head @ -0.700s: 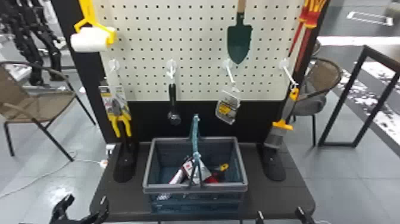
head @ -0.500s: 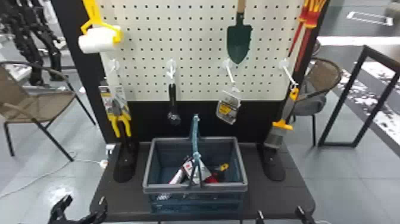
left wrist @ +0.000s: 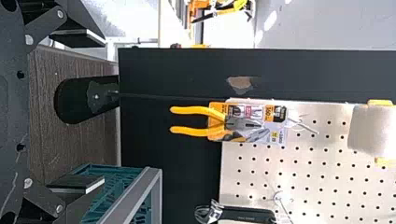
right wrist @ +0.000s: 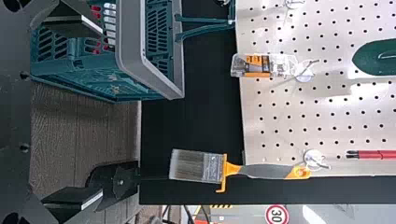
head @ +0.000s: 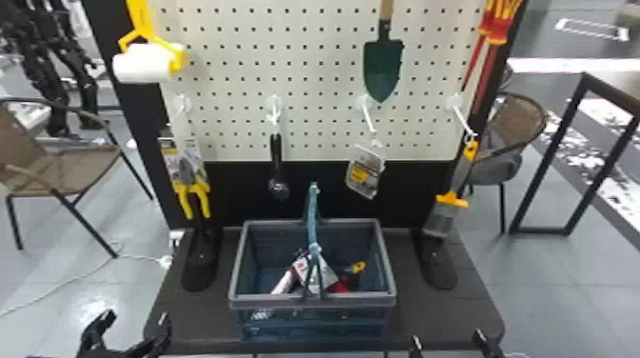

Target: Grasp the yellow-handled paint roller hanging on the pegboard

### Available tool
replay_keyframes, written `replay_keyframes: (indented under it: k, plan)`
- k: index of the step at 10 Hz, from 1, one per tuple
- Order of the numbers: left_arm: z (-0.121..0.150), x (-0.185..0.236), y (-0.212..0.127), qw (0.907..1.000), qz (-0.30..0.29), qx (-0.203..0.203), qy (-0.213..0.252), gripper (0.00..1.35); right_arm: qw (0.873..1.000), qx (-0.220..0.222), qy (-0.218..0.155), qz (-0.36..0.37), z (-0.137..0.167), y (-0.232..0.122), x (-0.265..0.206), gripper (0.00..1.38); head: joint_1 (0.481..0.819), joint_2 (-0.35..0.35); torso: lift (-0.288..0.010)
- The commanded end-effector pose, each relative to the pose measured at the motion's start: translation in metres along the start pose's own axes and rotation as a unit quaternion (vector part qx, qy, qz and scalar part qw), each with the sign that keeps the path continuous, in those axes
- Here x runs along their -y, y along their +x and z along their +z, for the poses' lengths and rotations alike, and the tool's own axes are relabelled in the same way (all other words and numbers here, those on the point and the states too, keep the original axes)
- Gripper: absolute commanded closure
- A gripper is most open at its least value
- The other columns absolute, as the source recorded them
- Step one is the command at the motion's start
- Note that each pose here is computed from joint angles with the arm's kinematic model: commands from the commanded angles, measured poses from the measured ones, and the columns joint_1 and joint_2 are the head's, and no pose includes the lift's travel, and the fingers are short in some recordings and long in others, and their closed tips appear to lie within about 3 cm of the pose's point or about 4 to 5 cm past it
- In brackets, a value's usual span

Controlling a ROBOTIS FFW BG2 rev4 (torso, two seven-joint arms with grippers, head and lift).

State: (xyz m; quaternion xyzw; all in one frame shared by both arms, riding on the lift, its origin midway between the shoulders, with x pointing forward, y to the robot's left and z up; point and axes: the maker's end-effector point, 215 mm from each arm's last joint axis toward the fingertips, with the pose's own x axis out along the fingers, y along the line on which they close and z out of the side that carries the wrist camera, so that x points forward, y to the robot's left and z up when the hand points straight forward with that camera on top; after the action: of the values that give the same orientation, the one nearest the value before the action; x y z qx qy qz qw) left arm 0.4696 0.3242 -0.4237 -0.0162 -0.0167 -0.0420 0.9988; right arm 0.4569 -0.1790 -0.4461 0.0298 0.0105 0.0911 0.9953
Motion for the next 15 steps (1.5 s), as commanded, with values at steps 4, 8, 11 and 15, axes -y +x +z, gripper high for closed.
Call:
replay_keyframes:
  k: [4,8,11,15]
  plan:
    - [0.031,-0.003,0.020,0.9998,-0.003,-0.003,-0.017,0.26,1.000,0.001,-0.002,0.001,0.001,0.001,0.001,0.10,0.549,0.000,-0.100]
    - [0.095,-0.008,0.070,0.9975,-0.062,-0.016,-0.029,0.26,1.000,-0.001,-0.003,0.001,0.000,0.000,0.003,0.10,0.549,0.000,-0.100]
    - [0.142,-0.004,0.104,0.9954,-0.083,-0.014,-0.045,0.26,1.000,-0.002,-0.005,0.001,0.000,0.001,0.004,0.10,0.549,0.000,-0.100]
    - [0.254,-0.038,0.144,0.9926,-0.119,0.026,0.004,0.26,1.000,0.001,-0.008,0.002,0.004,0.006,0.004,0.10,0.549,0.000,-0.100]
